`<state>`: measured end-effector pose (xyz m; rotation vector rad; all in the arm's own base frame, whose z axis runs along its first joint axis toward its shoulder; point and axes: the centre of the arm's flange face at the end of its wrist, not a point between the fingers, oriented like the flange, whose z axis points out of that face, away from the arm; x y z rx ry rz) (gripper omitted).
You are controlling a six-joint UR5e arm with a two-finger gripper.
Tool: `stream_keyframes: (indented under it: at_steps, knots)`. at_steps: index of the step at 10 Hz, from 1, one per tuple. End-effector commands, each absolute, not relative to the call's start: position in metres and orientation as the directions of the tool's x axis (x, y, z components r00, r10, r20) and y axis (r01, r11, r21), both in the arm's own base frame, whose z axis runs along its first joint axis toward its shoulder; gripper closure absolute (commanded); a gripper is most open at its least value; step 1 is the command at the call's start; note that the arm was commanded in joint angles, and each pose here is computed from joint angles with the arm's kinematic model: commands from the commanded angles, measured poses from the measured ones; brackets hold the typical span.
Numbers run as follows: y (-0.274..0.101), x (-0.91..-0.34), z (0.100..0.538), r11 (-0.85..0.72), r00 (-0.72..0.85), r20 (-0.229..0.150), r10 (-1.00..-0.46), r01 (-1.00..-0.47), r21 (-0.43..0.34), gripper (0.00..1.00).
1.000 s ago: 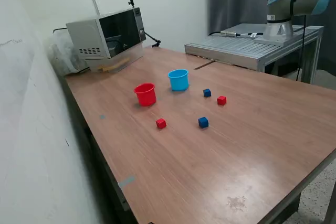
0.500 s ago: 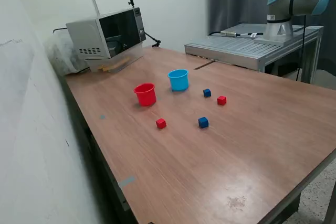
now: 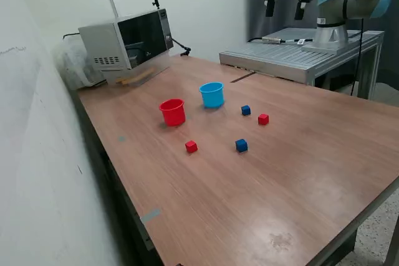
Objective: Place red objects in the red bin, and blue objects in the blue bin.
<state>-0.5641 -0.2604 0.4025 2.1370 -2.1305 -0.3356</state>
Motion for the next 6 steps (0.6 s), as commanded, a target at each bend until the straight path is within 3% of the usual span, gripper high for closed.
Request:
stream_keyframes:
  at_steps: [1,3,6]
  knots:
    - [-0.278,-0.630,0.336,0.029,-0.037,-0.031,-0.999,-0.976,0.218,0.00]
    - [-0.285,-0.662,0.300,0.027,-0.035,-0.035,-0.999,-0.978,0.206,0.00]
    - [-0.286,-0.704,0.282,-0.004,-0.004,-0.039,-0.999,-0.975,0.220,0.00]
